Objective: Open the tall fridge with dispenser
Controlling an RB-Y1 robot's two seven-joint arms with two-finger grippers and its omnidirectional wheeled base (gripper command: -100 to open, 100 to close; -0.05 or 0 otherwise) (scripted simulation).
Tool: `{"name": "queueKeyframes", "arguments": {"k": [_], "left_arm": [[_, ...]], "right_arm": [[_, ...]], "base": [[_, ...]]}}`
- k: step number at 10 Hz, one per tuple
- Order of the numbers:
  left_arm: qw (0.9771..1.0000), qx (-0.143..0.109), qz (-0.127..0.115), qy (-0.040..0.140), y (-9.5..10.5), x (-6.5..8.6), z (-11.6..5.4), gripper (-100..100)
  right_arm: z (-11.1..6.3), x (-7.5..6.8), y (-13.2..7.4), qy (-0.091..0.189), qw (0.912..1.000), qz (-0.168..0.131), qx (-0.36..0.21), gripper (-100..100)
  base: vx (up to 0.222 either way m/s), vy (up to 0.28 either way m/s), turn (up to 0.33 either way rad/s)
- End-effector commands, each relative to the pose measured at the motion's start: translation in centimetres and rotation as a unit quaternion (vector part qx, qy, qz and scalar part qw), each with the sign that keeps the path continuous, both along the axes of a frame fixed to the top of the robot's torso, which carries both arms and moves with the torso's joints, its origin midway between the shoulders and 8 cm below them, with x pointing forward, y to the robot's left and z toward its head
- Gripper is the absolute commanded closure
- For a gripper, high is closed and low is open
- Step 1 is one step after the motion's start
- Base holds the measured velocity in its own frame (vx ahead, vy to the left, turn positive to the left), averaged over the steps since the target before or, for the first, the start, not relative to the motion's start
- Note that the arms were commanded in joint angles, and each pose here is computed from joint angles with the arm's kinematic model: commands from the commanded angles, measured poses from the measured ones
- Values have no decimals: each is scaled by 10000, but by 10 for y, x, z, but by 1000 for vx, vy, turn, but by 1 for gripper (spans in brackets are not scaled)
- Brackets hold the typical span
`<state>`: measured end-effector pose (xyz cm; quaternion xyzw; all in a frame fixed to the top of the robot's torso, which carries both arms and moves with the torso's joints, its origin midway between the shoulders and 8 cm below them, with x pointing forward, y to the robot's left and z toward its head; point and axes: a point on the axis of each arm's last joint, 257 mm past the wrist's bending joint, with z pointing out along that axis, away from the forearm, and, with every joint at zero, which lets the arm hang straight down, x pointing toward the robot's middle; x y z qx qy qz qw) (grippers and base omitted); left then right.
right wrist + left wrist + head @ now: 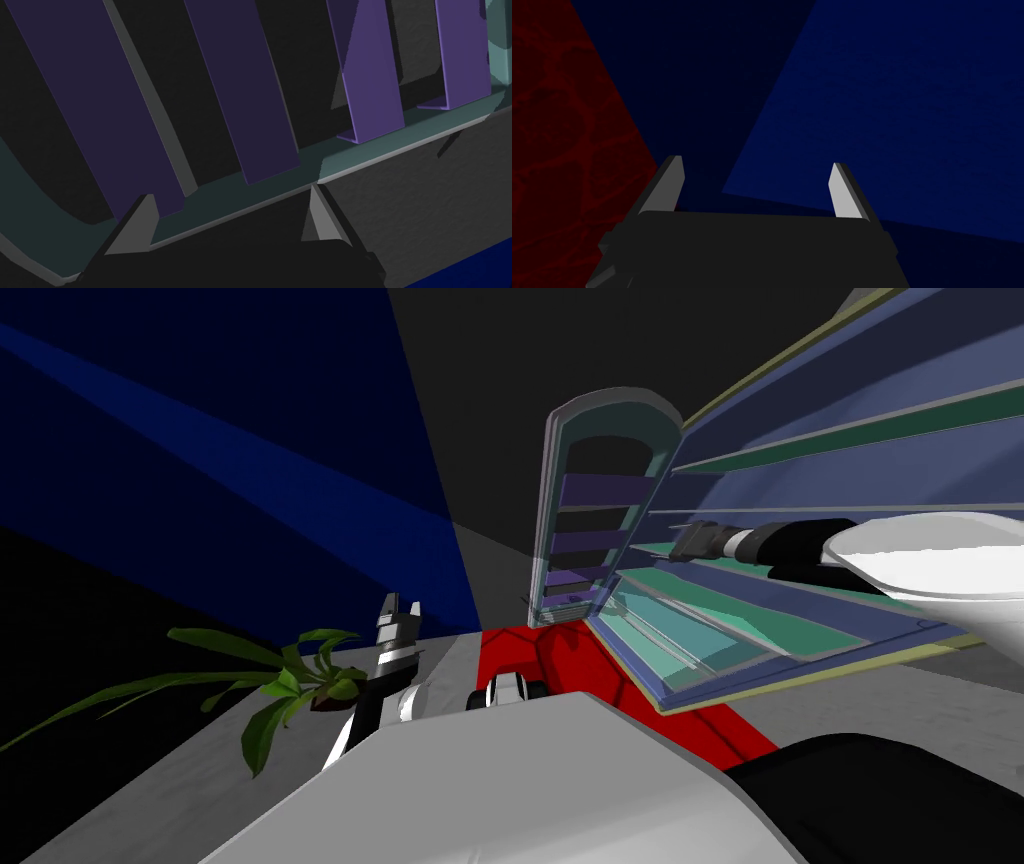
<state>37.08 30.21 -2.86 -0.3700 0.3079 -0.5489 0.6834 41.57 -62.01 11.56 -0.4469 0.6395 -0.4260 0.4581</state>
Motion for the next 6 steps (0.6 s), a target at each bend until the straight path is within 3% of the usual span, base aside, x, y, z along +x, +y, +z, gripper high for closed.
{"name": "queueKeyframes", "arguments": {"k": [1,3,4,6], "left_arm": [[10000,0,-1,-1,0,0,0,0],[10000,0,-1,-1,0,0,0,0],[10000,0,-1,-1,0,0,0,0],[10000,0,1,1,0,0,0,0]], "right_arm": [[-3,15,6,-5,9996,257,89,-100],[-5,26,21,-27,9989,439,163,-100],[-17,29,23,96,9987,461,188,-100],[0,43,32,103,9976,689,22,-100]], "base": [[12,38,17],[-5,-1,10],[-11,-11,-1],[104,73,-375]]}}
